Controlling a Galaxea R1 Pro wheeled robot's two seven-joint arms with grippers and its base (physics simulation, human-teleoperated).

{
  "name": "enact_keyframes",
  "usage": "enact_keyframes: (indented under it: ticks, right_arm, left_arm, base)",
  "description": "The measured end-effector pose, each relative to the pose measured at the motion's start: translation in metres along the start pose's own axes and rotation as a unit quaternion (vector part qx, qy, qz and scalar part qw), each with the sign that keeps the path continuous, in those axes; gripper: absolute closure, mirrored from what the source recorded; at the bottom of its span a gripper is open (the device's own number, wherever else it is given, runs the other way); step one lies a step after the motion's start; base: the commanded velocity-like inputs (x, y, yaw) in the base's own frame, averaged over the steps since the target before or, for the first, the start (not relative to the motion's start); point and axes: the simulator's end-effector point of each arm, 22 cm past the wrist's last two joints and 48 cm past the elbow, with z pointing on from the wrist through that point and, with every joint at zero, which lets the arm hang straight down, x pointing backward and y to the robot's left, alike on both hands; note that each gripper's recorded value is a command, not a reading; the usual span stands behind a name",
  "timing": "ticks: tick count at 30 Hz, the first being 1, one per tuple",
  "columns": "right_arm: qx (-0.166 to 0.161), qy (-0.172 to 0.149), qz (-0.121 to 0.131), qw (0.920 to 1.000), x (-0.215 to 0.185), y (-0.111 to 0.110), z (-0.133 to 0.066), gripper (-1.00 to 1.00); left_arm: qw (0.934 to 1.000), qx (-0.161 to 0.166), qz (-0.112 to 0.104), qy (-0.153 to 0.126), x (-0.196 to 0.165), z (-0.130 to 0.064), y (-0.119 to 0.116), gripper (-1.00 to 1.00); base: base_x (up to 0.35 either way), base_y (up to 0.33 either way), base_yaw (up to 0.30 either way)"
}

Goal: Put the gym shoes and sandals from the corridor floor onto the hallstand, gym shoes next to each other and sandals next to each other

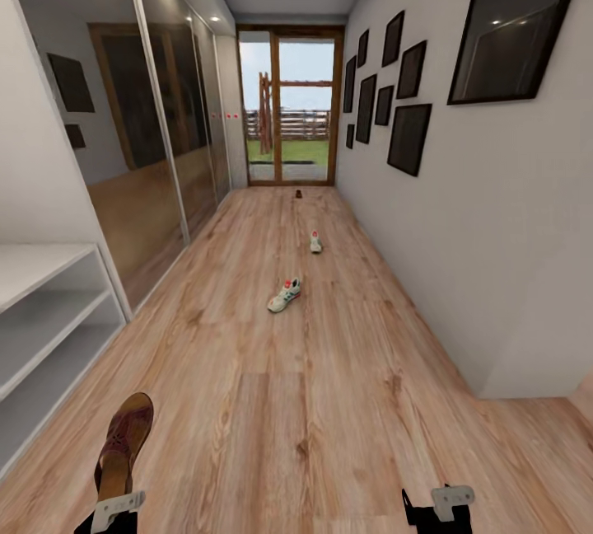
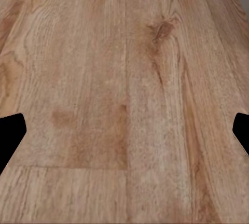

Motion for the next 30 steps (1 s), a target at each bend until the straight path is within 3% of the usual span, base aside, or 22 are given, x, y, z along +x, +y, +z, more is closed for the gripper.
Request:
enact_keyframes:
  ticks: [30]
  right_arm:
    - [0.000,0.000,-0.001,1.0000,0.0000,0.0003,0.0000,-1.00]
  left_arm:
    - [1.0000,0.000,0.000,0.000,0.0001,0.0000,0.0001,1.00]
  base:
    - [0.331,-0.088,0.000]
